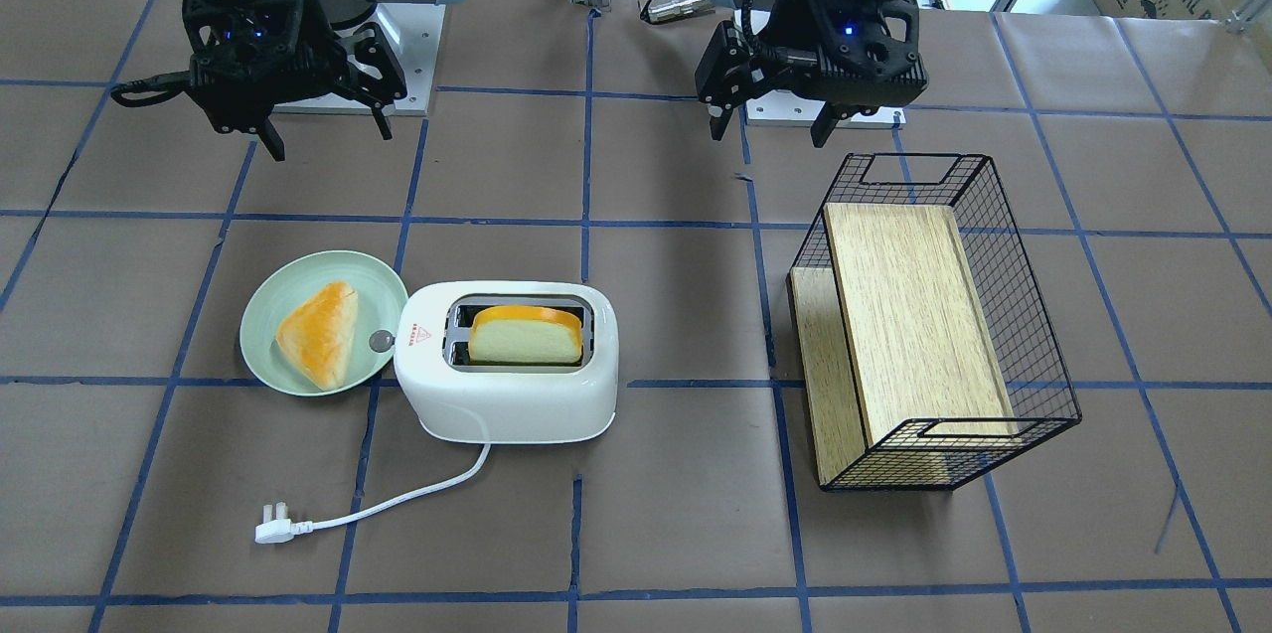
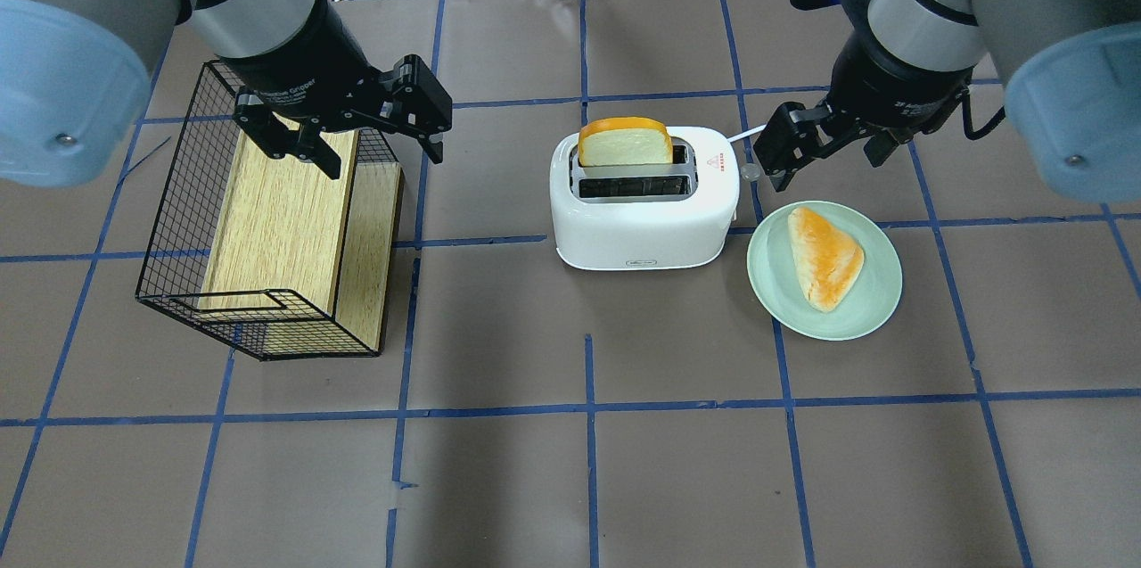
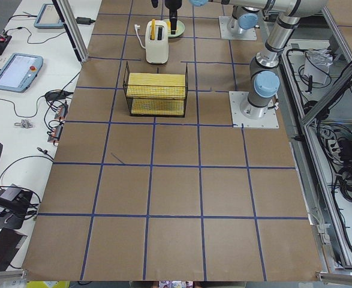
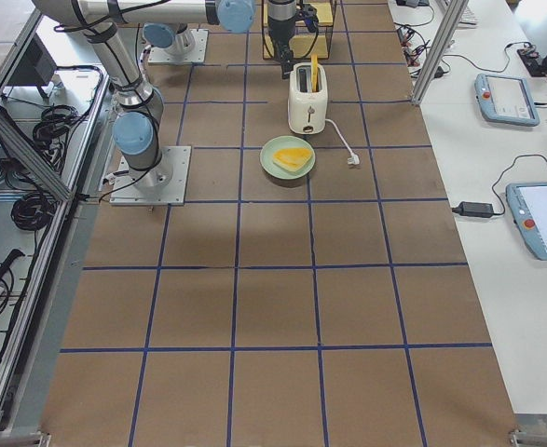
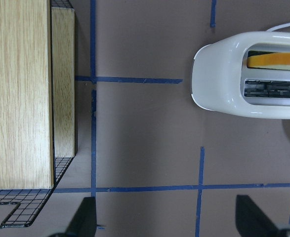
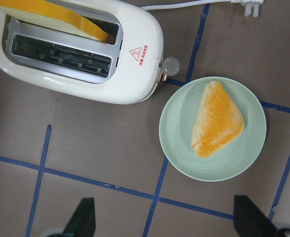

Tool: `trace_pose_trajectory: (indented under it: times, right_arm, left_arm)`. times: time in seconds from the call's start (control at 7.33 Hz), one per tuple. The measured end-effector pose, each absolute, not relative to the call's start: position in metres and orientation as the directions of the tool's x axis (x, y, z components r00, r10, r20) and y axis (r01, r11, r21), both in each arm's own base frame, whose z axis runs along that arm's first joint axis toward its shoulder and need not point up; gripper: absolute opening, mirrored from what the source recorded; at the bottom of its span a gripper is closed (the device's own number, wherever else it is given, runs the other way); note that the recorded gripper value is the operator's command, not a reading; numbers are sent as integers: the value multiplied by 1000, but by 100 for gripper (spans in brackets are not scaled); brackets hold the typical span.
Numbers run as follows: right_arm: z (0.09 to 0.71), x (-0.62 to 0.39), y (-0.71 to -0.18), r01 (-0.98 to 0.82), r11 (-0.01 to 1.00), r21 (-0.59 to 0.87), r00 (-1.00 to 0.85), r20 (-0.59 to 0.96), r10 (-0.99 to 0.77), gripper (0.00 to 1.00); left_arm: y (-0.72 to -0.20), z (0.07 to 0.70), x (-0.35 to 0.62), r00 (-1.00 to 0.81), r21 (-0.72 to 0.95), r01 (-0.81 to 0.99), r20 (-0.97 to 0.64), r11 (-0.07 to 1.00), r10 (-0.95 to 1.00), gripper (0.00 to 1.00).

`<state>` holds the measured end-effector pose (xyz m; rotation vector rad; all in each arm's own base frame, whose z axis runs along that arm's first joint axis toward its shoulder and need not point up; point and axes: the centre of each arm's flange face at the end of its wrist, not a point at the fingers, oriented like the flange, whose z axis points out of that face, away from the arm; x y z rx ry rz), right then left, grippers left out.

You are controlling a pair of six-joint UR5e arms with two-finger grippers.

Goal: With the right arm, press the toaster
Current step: 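Raise the right gripper and move it above the toaster's lever side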

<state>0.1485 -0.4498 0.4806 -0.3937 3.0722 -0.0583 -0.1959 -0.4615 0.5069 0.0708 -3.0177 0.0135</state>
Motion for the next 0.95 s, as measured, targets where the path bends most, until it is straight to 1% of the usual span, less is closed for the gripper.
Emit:
trace_pose_trajectory:
  times: [0.55, 0.68, 0.82, 0.95]
  right_arm:
    - [479, 148, -450, -254, 966, -39, -966, -38, -256, 100]
    - [477, 149, -452, -278, 960, -36, -960, -39, -279, 100]
    - [470, 148, -457, -363, 931, -26, -931, -41, -364, 98]
    - [455, 146, -470, -530, 848, -9, -847, -50, -530, 93]
  left_arm:
    - [-461, 507, -196, -991, -6, -46, 123, 999, -44, 100]
    - [-461, 507, -196, -991, -6, -46, 123, 999, -45, 100]
    - [-461, 507, -196, -991, -6, -47, 123, 999, -46, 100]
    - [-461, 507, -196, -991, -6, -47, 123, 999, -46, 100]
